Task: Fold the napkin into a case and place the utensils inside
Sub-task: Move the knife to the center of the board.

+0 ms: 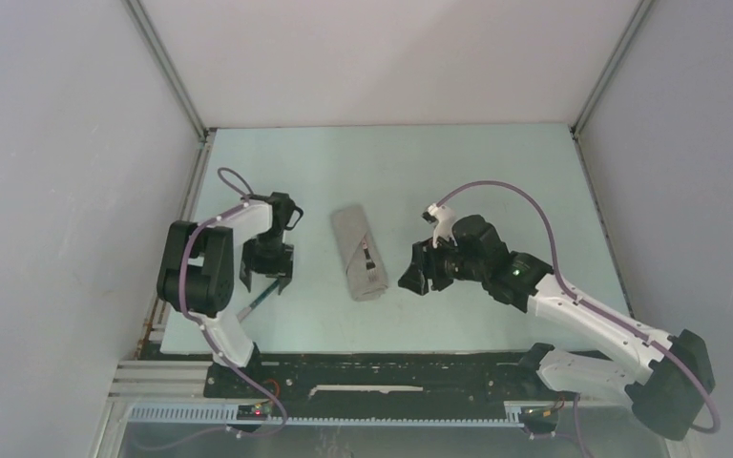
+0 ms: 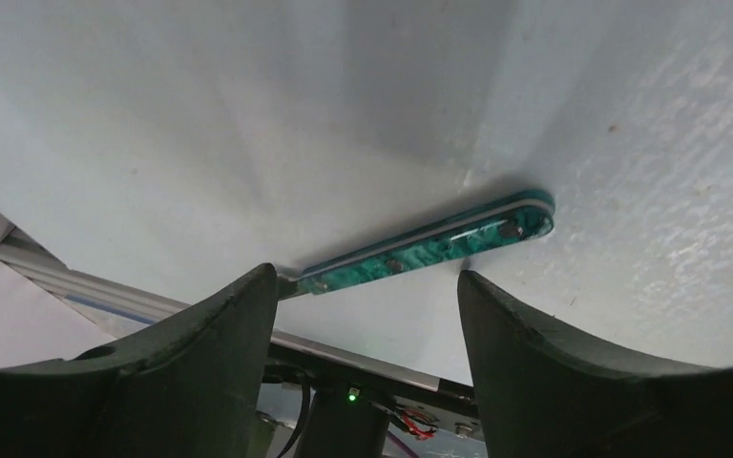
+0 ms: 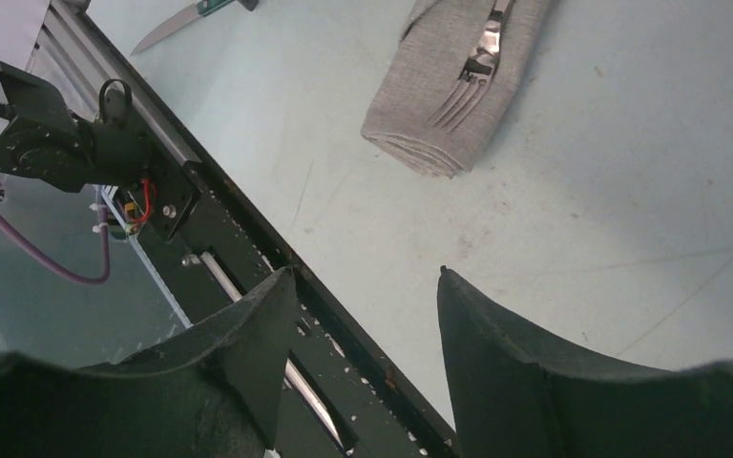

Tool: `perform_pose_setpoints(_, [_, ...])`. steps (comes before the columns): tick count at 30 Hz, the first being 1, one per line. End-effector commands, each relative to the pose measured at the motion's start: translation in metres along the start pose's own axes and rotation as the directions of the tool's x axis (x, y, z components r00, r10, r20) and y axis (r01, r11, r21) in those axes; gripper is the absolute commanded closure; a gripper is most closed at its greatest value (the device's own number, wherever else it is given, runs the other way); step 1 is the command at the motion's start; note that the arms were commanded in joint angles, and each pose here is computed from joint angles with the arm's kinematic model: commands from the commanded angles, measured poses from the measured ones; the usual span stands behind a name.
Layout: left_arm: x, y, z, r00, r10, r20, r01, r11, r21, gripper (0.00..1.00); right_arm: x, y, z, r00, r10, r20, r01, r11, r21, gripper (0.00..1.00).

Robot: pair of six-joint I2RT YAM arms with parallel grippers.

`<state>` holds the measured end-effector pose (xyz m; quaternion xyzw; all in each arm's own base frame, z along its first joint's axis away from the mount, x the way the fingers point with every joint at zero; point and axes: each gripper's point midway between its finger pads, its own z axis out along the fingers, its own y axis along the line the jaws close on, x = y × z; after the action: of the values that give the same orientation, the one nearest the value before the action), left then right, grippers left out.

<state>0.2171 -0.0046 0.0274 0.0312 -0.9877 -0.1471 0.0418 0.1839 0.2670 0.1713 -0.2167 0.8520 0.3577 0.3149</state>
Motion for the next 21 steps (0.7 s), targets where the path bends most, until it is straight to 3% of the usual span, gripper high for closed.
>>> perform_pose_setpoints(1, [-0.013, -0.014, 0.003, 0.999, 0.036, 0.014, -0.037, 0.997, 0.071, 0.24, -0.012, -0.004, -0.005, 0.998, -0.015, 0.069, 0.016, 1.000, -0.015, 0.36])
perform_pose_setpoints(3, [-0.013, -0.014, 0.008, 0.999, 0.039, 0.005, -0.040, 0.997, 0.064, 0.30, -0.013, -0.006, -0.005, 0.997, 0.000, 0.074, 0.001, 1.000, -0.013, 0.36])
perform_pose_setpoints(9, [-0.039, -0.027, 0.004, 0.998, -0.013, 0.059, 0.006, 0.993, 0.118, 0.78, -0.018, -0.002, -0.006, 0.996, 0.032, 0.089, -0.029, 0.999, -0.035, 0.37])
perform_pose_setpoints(13, [-0.081, -0.046, -0.012, 0.990, -0.070, 0.119, 0.046, 0.980, 0.195, 0.90, -0.017, -0.002, -0.007, 0.995, 0.047, 0.087, -0.045, 0.999, -0.031, 0.37])
perform_pose_setpoints(15, [-0.103, -0.053, -0.019, 0.983, -0.110, 0.145, 0.076, 0.973, 0.219, 0.91, -0.015, -0.004, -0.006, 0.996, 0.051, 0.078, -0.050, 0.999, -0.021, 0.37])
perform_pose_setpoints(18, [-0.132, -0.050, -0.024, 0.968, -0.159, 0.193, 0.122, 0.974, 0.191, 0.76, -0.012, -0.007, -0.004, 0.996, 0.055, 0.066, -0.054, 0.998, -0.006, 0.37])
perform_pose_setpoints(19, [-0.139, -0.046, -0.026, 0.961, -0.172, 0.214, 0.136, 0.975, 0.176, 0.71, -0.011, -0.009, -0.004, 0.996, 0.057, 0.062, -0.057, 0.998, 0.000, 0.37])
perform_pose_setpoints(21, [-0.145, -0.042, -0.032, 0.950, -0.204, 0.237, 0.165, 0.971, 0.176, 0.51, -0.009, -0.010, -0.002, 0.997, 0.059, 0.054, -0.059, 0.998, 0.005, 0.37])
